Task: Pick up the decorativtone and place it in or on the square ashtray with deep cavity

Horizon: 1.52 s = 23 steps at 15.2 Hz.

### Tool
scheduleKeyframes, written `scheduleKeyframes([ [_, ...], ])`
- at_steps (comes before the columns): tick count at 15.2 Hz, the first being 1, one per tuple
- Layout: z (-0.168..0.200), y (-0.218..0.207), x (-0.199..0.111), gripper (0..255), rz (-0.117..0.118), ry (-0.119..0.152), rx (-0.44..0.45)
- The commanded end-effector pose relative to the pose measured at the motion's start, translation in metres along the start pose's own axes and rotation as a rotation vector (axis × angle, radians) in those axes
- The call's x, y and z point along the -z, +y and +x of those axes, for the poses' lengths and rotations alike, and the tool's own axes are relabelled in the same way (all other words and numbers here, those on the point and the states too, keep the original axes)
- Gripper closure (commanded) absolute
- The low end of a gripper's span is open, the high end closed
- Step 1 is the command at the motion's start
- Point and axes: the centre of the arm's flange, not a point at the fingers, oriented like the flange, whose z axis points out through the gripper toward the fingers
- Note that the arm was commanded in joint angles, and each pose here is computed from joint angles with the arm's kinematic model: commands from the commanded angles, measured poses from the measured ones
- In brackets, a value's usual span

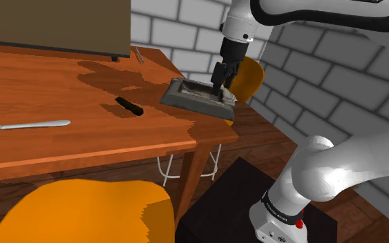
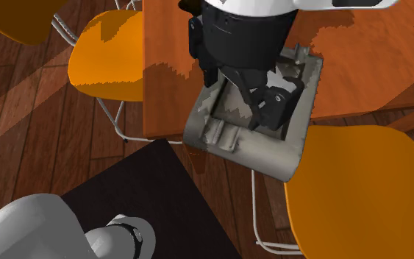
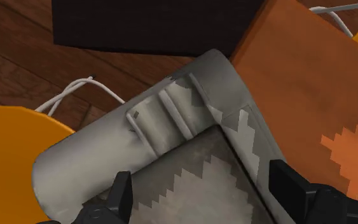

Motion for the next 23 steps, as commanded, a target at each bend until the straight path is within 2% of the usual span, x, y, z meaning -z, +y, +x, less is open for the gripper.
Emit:
scheduleKeyframes([
  [1,0.015,-0.025,0.002,0,-0.019,-0.001,0.009],
  [20,0.137,-0.273,-0.004,0,-0.206,-0.017,0.093],
  [23,0.141,-0.279,-0.016,0,-0.212,-0.018,0.095],
])
